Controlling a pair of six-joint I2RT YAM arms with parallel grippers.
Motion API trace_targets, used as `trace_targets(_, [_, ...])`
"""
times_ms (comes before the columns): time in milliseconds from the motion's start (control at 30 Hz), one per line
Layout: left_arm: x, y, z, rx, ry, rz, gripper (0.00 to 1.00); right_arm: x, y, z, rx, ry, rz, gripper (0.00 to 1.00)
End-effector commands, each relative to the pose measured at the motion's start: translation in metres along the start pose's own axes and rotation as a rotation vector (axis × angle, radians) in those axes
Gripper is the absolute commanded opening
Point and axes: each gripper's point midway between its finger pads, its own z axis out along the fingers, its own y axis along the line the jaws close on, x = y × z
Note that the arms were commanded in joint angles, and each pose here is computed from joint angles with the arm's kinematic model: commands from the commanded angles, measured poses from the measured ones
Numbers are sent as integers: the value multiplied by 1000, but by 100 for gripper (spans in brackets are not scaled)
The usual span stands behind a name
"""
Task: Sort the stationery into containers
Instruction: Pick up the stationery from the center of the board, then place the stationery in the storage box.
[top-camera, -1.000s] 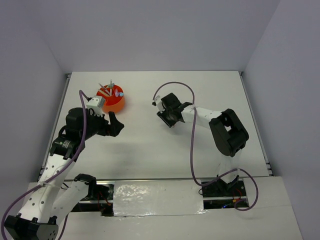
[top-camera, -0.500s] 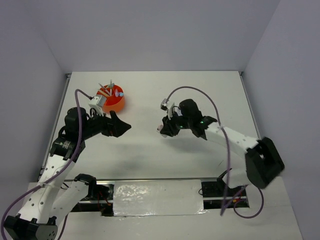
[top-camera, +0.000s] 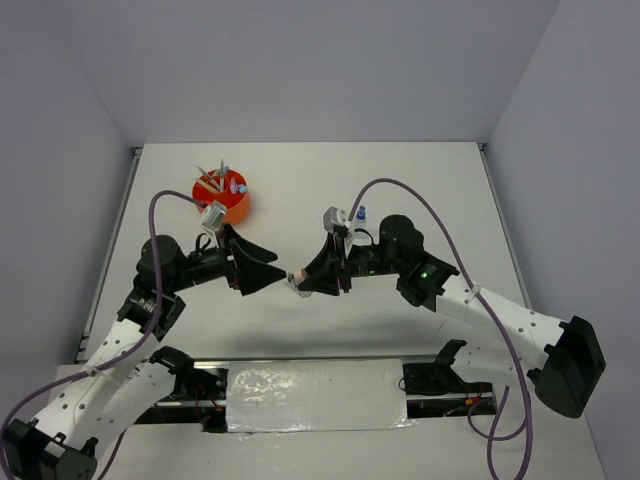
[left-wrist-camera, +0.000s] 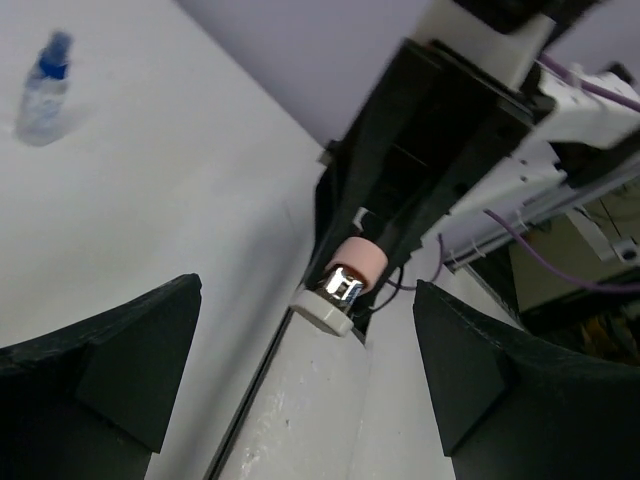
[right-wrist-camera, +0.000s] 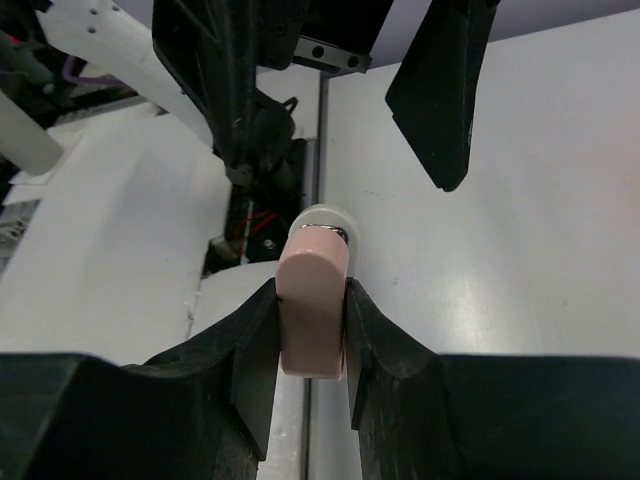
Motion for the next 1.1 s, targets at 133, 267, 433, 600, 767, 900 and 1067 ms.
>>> trace_targets(133, [5, -67, -13, 383, -8, 251, 95, -45, 39, -7, -142, -72, 72, 8])
trace_targets(267, [4, -66, -12, 369, -2, 257, 89, -52, 46, -6, -176, -97, 103, 8])
trace_targets(433, [8, -64, -8, 365, 19, 236, 76, -56, 47, -4, -183, -109, 104, 8])
trace_targets(600, [9, -59, -4, 343, 35, 224, 70, -64, 48, -2, -193, -123, 103, 9])
trace_targets(767, [6, -61, -3, 341, 28, 236, 56, -63, 45, 3, -189, -109, 110, 9])
trace_targets(900, [2, -56, 0, 296, 23, 231, 39, -60, 42, 7, -187, -99, 126, 9])
trace_targets(1067, [-3, -58, 1, 302, -1, 226, 44, -54, 38, 10, -179, -84, 141, 9])
